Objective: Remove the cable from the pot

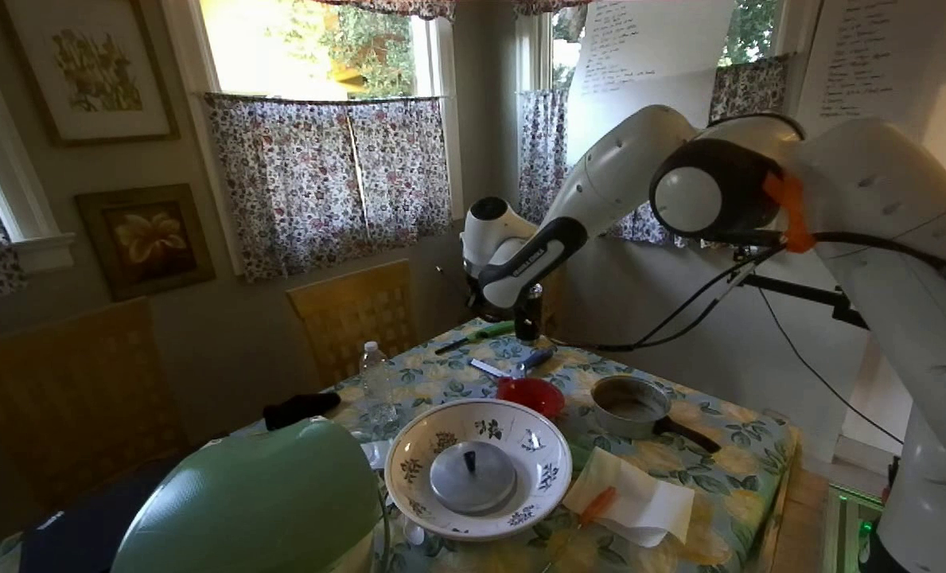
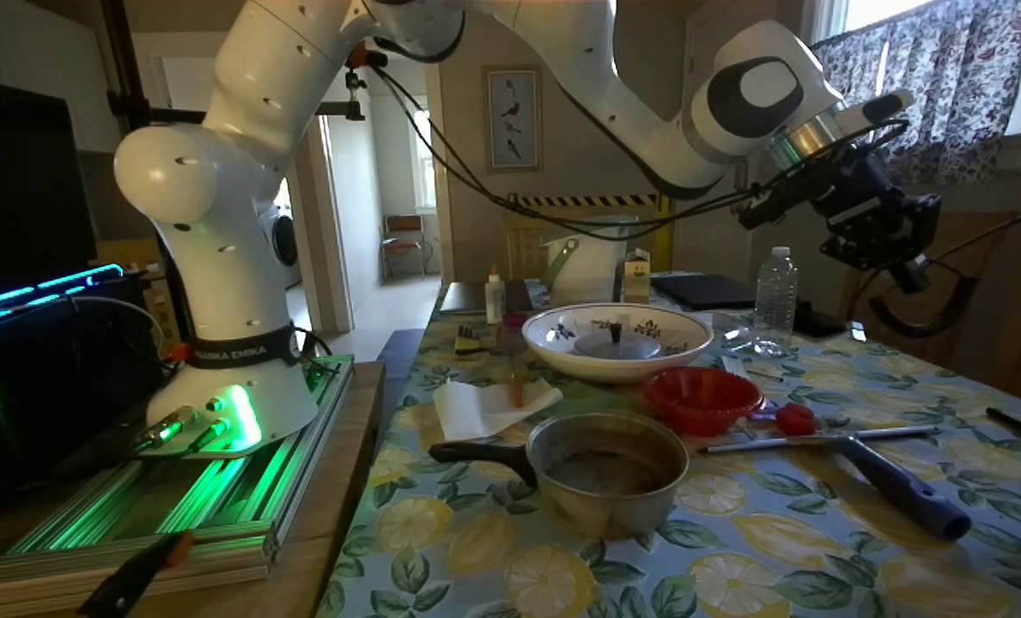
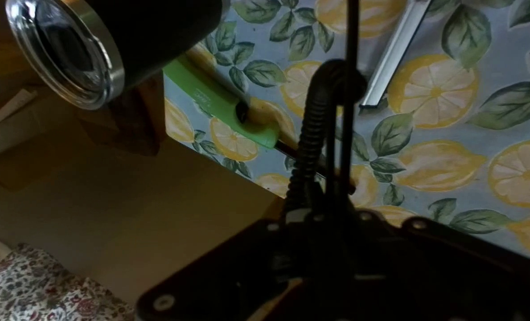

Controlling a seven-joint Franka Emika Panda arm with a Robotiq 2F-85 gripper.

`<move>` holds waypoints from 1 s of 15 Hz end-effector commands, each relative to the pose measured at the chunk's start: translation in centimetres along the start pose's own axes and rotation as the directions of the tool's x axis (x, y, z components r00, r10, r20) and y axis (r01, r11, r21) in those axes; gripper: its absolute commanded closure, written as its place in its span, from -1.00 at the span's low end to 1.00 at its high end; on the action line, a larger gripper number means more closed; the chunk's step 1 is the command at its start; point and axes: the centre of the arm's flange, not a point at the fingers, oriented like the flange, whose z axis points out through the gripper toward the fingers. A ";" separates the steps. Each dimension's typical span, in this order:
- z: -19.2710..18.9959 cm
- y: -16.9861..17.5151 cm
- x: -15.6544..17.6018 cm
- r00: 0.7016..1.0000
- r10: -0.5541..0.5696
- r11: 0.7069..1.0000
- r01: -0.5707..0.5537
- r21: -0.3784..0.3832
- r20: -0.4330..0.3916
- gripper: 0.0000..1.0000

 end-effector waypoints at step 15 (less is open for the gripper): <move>5.2 -7.7 4.9 0.985 -0.166 0.981 0.170 0.093 -0.044 0.00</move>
